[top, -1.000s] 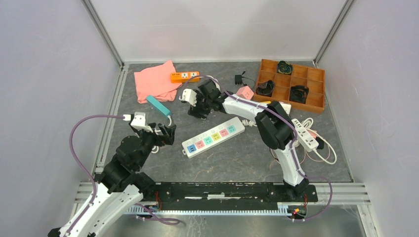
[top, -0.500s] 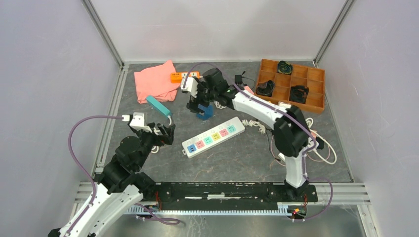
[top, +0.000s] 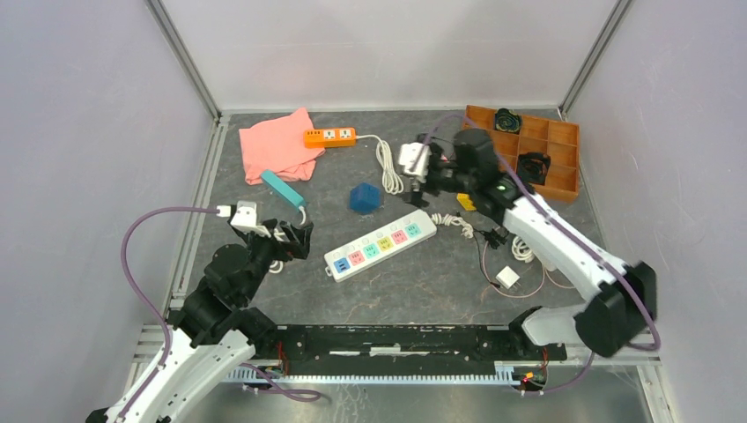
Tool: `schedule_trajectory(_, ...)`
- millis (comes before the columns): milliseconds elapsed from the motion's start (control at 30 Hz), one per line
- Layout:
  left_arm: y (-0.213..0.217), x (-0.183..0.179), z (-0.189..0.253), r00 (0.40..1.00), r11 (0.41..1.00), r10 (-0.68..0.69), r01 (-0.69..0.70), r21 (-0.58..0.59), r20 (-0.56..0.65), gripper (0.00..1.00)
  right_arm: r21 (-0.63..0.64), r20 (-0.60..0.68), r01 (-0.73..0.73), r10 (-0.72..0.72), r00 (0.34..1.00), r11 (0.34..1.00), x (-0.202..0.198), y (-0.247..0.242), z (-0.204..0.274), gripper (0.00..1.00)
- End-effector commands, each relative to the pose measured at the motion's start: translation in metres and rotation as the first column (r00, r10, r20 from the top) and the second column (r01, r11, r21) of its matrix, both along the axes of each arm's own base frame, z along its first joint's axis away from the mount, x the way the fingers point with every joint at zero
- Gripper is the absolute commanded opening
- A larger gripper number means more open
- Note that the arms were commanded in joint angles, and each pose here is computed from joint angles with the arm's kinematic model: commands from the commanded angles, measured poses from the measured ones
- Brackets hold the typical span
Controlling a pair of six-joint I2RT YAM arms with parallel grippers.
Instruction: Pull the plug off the socket
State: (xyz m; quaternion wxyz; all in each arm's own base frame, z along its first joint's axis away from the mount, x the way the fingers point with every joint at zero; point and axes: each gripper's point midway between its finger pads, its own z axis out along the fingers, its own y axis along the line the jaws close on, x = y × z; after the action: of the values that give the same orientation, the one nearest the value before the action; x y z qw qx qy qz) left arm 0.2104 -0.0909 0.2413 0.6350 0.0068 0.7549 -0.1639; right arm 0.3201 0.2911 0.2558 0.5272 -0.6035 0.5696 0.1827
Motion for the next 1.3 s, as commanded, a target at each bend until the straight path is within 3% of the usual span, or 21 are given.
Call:
schedule_trajectory(0, -0.007, -0.004, 0.026, 0.999, 0.996, -0.032, 0.035, -0.087, 0.04, 1.0, 0.118, 0.12, 0.066, -0.08, 0.99, 0.991, -0.004, -0.051, 0.04, 0.98)
schedule_trajectory(233, -0.037, -0.014, 0.045, 0.985, 0.959, -0.166, 0.174, -0.224, 0.056, 1.0, 0.215, 0.07, 0.36, -0.382, 0.921, 0.908, -0.003, -0.154, 0.035, 0.98)
schedule_trajectory(533, -0.062, -0.007, 0.087, 0.962, 0.947, -0.271, 0.273, -0.167, 0.037, 1.0, 0.317, -0.074, 0.558, -0.567, 0.821, 0.767, -0.016, -0.219, 0.048, 0.98)
schedule_trajectory(867, -0.075, -0.01, 0.121, 0.935, 0.923, -0.345, 0.354, -0.151, 0.083, 1.0, 0.339, -0.041, 0.543, -0.565, 0.824, 0.768, -0.037, -0.22, 0.075, 0.98)
schedule_trajectory(1267, -0.097, -0.034, 0.147, 0.86, 0.837, -0.498, 0.511, -0.195, 0.113, 1.0, 0.357, -0.019, 0.476, -0.503, 0.864, 0.804, -0.062, -0.208, 0.109, 0.98)
